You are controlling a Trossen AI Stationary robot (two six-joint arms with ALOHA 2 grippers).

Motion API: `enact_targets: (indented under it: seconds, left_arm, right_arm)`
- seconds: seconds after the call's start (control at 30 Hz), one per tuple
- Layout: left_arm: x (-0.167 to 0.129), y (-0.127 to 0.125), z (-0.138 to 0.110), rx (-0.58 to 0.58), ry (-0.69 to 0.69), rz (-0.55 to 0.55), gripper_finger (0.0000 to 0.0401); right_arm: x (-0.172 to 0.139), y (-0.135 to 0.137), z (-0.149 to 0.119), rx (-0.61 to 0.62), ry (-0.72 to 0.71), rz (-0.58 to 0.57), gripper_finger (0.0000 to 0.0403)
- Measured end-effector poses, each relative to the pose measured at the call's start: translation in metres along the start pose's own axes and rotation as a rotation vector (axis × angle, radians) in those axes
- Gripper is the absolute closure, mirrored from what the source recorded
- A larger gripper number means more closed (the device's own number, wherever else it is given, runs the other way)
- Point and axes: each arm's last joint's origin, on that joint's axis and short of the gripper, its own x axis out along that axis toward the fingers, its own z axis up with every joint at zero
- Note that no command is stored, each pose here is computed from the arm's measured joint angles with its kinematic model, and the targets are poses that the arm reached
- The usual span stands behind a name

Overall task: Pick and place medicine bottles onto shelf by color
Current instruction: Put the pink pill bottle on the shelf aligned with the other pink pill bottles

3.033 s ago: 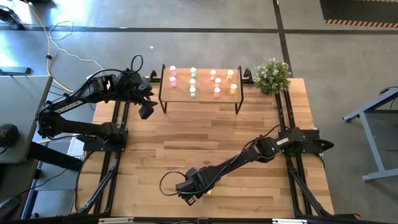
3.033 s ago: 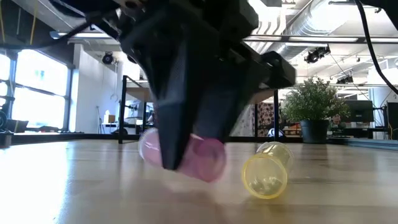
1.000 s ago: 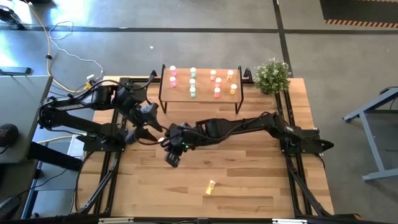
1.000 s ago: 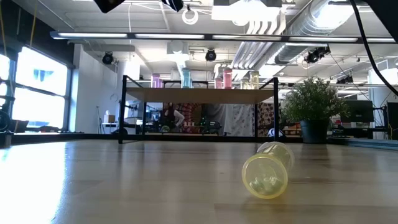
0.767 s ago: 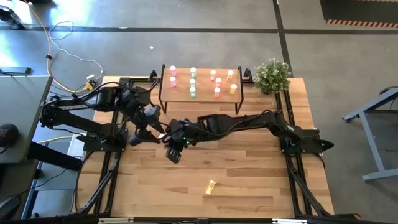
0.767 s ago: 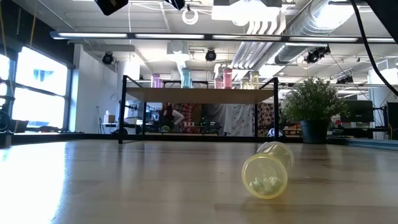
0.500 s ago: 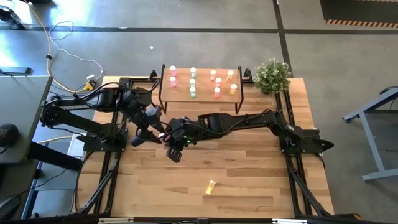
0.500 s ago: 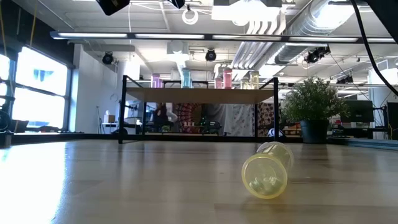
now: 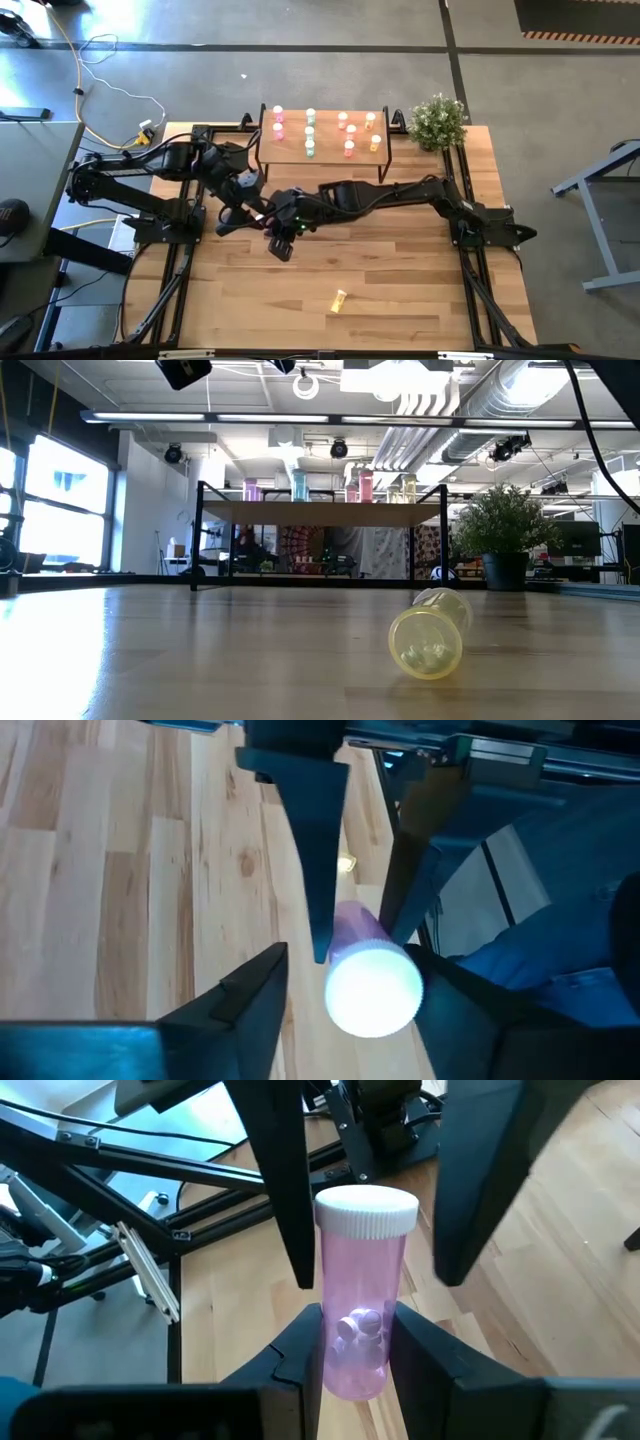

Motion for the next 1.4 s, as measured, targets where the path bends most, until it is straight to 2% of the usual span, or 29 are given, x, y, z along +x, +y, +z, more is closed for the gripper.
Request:
enact_targets:
  seconds: [0.23, 0.4, 0.73, 0.87, 1.1, 1.23, 1.4]
  left_arm:
    - [0.000, 0.000, 0.000, 0.021, 0.000, 0.000, 0.0271]
    - [0.000, 0.000, 0.000, 0.034, 0.000, 0.000, 0.0295]
    - [0.000, 0.000, 0.000, 0.034, 0.001, 0.000, 0.0290]
    - [0.000, 0.000, 0.000, 0.034, 0.001, 0.006, 0.0294]
    - [0.000, 0.003, -0.003, 0.037, 0.025, 0.104, 0.0291]
    - [-0.002, 0.007, -0.006, 0.019, 0.043, 0.170, 0.0292]
    - [-0.006, 0.016, -0.006, -0.010, 0.036, 0.263, 0.0292]
  right_arm:
    - [0.000, -0.003, 0.002, 0.005, -0.001, -0.002, 0.0320]
    - [0.000, -0.005, 0.003, 0.010, -0.001, -0.002, 0.0320]
    - [0.000, -0.007, 0.004, 0.011, -0.003, -0.006, 0.0317]
    - [0.000, -0.007, 0.004, 0.000, -0.003, -0.008, 0.0285]
    - [-0.011, -0.014, 0.004, 0.022, 0.057, -0.020, 0.0215]
    - [-0.025, -0.023, 0.007, 0.030, 0.095, -0.048, 0.0207]
    - [-0.046, -0.032, 0.013, -0.023, 0.106, -0.074, 0.0206]
